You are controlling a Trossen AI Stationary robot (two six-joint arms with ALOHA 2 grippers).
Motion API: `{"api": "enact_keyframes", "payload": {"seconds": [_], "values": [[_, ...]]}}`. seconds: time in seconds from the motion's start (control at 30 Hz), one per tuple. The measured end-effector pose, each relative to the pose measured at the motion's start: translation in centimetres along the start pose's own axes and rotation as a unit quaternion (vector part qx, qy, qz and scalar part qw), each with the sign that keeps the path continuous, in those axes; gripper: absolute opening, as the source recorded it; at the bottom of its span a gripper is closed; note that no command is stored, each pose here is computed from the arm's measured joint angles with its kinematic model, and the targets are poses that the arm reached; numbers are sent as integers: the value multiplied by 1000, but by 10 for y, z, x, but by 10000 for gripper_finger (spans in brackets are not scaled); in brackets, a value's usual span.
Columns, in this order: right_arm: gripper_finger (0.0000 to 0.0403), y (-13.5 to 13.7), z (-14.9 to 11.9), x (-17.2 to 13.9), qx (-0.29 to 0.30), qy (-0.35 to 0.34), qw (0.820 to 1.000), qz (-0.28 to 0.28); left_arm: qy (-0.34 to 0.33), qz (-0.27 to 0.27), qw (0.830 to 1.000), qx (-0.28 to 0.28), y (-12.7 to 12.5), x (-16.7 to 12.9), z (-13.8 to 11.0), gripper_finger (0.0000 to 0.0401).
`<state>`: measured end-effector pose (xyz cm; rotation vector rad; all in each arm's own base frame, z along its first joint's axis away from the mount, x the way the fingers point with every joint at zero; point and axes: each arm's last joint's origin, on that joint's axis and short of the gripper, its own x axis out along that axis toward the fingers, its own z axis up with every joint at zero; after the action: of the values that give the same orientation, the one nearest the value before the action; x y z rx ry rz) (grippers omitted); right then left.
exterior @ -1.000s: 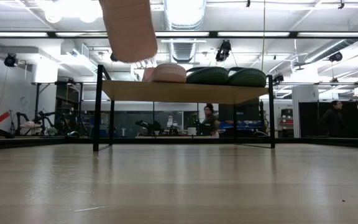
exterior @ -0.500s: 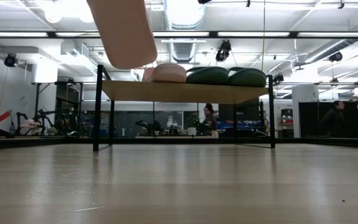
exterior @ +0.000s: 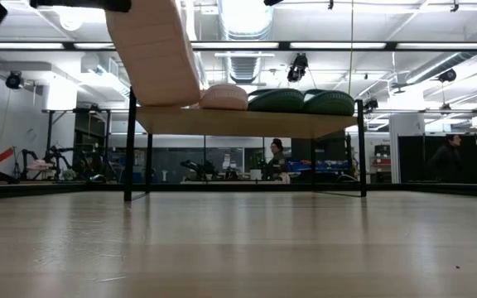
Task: Pick and place slides into the shelf
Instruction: Adjust the slippers on the shelf
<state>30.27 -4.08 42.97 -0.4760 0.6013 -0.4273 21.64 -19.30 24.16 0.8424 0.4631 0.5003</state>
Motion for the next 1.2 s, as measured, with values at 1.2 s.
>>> {"api": "enact_keyframes", "payload": {"seconds": [1.2], "values": [[208, 0, 0, 0, 6, 0, 1000, 0, 68, -34, 990, 115, 24, 44, -1, 45]]}}
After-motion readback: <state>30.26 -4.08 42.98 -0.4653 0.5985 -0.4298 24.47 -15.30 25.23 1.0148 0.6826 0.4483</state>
